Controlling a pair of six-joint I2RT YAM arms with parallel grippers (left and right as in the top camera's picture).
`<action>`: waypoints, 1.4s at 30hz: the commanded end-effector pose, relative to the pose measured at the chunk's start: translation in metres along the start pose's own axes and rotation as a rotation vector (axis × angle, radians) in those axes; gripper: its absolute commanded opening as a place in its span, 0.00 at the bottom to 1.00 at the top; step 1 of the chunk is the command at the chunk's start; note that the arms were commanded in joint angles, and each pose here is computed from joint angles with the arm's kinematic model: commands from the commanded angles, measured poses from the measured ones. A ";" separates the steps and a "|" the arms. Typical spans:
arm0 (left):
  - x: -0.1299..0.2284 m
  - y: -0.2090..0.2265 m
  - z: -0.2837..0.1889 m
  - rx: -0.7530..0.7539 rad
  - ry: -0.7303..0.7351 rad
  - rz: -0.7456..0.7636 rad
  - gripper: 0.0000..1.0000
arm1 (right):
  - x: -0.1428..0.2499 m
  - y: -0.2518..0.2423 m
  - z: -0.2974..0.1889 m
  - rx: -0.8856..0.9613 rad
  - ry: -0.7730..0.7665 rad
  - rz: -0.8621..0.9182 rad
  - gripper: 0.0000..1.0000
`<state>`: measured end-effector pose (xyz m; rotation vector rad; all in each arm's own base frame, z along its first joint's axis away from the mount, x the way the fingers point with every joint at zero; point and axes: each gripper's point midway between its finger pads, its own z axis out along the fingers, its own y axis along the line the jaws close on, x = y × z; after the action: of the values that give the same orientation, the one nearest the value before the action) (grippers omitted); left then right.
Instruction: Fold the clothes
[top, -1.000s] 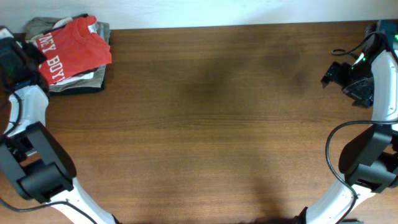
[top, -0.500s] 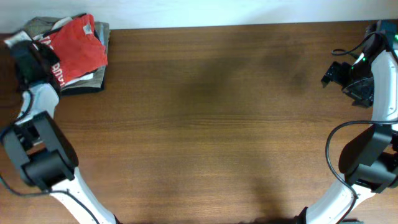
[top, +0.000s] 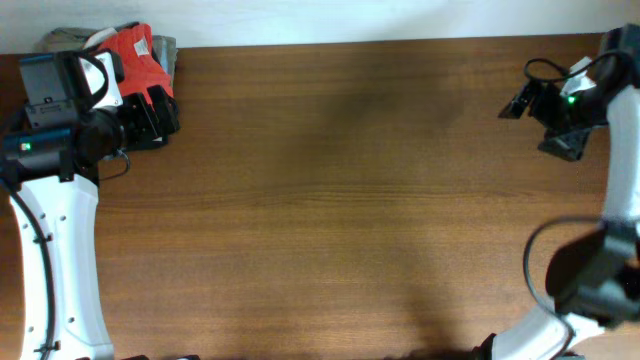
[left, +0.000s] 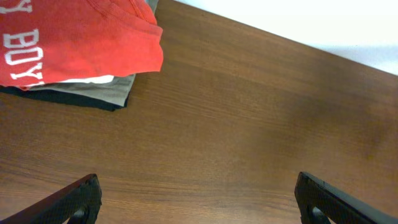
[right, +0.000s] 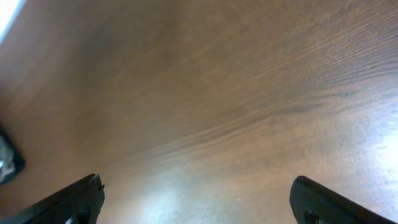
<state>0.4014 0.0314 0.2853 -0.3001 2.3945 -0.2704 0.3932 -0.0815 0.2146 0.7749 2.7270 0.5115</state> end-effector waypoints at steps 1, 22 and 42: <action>0.002 -0.004 -0.004 0.020 -0.002 0.006 0.99 | 0.048 0.051 -0.105 -0.089 -0.212 -0.242 0.99; 0.002 -0.004 -0.004 0.019 -0.002 0.007 0.99 | 0.247 0.033 -0.169 -0.226 -0.775 -0.663 0.99; 0.002 -0.004 -0.004 0.019 -0.002 0.007 0.99 | 0.192 0.005 0.021 -0.315 -1.146 -0.737 0.99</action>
<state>0.4006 0.0299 0.2846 -0.2979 2.3986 -0.2801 0.2435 0.0346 0.1866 -0.1022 1.5296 0.2021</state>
